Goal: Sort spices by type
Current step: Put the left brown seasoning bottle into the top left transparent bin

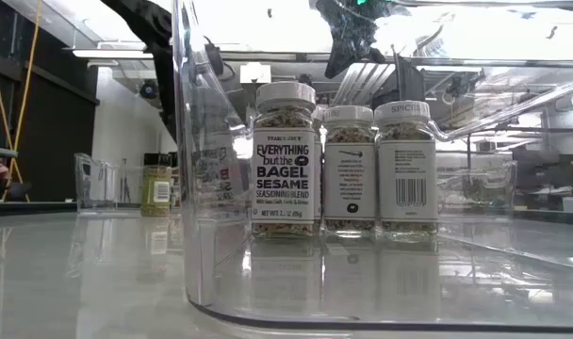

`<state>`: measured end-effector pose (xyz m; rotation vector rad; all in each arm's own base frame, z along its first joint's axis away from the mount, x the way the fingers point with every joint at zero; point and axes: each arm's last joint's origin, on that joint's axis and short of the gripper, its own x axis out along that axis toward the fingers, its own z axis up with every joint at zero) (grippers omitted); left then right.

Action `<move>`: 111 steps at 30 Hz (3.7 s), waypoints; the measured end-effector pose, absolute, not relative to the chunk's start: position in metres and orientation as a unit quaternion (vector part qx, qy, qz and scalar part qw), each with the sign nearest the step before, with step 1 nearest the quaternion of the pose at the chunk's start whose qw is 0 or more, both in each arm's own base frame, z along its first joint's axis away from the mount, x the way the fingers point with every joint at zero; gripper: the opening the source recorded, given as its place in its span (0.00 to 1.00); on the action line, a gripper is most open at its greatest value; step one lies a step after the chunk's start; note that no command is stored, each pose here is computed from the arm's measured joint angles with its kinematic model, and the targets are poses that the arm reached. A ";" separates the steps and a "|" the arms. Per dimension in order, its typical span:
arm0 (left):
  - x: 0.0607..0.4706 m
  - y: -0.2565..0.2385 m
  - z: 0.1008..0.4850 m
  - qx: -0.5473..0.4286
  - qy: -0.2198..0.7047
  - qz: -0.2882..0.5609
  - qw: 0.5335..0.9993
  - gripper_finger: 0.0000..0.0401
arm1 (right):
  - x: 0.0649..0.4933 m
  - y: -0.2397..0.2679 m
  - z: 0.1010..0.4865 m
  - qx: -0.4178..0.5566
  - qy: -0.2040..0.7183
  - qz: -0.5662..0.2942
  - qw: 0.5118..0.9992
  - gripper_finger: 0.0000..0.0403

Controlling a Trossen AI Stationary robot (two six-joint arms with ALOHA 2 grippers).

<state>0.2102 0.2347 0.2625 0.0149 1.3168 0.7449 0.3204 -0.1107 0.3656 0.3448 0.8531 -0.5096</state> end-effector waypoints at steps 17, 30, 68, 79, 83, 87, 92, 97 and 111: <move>0.184 0.007 0.340 -0.134 0.573 0.078 0.805 0.62 | 0.317 -0.111 0.363 0.116 0.437 -0.218 0.865 0.00; 0.142 -0.189 0.286 -0.083 0.612 -0.093 0.781 0.62 | 0.315 -0.117 0.363 0.099 0.441 -0.215 0.866 0.00; 0.149 -0.268 0.187 -0.067 0.676 0.011 0.734 0.62 | 0.315 -0.116 0.363 0.105 0.442 -0.195 0.869 0.00; 0.141 -0.268 0.187 -0.058 0.684 0.017 0.727 0.62 | 0.315 -0.116 0.363 0.106 0.442 -0.195 0.869 0.00; 0.138 -0.270 0.183 -0.042 0.681 0.023 0.731 0.62 | 0.315 -0.116 0.363 0.106 0.442 -0.195 0.869 0.00; 0.139 -0.271 0.178 -0.035 0.679 0.030 0.732 0.62 | 0.315 -0.116 0.363 0.106 0.442 -0.195 0.869 0.00; 0.142 -0.274 0.169 -0.030 0.682 0.037 0.729 0.62 | 0.315 -0.116 0.363 0.107 0.441 -0.196 0.869 0.00; 0.141 -0.275 0.165 -0.031 0.693 0.040 0.719 0.62 | 0.315 -0.116 0.363 0.107 0.441 -0.196 0.869 0.00; 0.143 -0.274 0.166 -0.040 0.685 0.050 0.726 0.44 | 0.315 -0.116 0.363 0.106 0.442 -0.196 0.869 0.00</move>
